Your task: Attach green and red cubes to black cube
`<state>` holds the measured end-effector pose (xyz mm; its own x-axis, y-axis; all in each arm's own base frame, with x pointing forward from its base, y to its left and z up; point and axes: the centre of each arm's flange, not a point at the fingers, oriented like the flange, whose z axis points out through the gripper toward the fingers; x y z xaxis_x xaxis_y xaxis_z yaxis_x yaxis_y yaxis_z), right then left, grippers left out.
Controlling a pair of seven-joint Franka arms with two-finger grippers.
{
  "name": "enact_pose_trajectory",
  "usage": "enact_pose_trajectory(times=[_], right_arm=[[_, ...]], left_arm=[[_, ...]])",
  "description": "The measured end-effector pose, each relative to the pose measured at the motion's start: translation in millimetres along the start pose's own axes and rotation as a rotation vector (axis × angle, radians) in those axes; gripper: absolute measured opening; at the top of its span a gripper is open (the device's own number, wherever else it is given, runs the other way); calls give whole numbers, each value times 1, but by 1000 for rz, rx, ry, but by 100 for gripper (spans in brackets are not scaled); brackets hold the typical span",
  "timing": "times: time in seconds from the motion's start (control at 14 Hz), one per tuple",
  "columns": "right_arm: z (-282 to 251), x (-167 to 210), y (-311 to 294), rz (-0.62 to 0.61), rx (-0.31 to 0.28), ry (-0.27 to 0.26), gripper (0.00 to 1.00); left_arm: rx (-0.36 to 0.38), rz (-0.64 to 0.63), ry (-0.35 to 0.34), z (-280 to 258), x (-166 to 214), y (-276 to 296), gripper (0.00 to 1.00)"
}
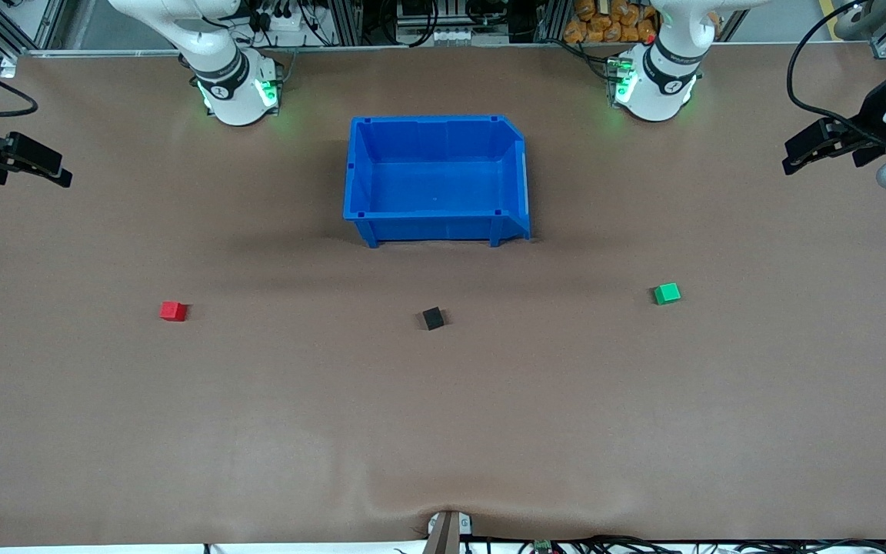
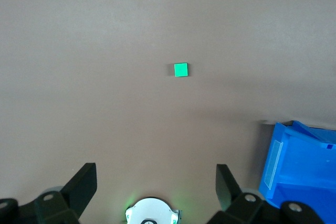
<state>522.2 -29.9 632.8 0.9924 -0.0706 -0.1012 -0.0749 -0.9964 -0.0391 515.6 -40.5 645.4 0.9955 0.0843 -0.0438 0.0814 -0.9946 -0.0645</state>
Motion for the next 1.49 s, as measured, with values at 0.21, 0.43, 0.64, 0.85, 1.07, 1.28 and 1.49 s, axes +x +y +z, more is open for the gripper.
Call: enact_pose_trajectory(times=[0.21,0.43,0.64,0.85,1.07,1.28,1.49], right_arm=[[0,0,0,0,0,0,100],[1,0,0,0,0,0,100],[6,4,0,-32,0,-11,100],[15,11,5,-126,1,-16,100],[35,24,21,-216,7,-18,100],[63,33,37,-292,40,-17,100],[96,37,65,-377,92,9,100]], left_arm=[[0,1,-1,0,0,0,100],[3,5,-10,5,3,3,100],[12,9,-39,21,14,4,100],[12,9,-59,31,20,5,100],[12,13,-49,26,19,7,100],[12,27,-31,16,13,14,100],[15,28,-37,17,10,15,100]])
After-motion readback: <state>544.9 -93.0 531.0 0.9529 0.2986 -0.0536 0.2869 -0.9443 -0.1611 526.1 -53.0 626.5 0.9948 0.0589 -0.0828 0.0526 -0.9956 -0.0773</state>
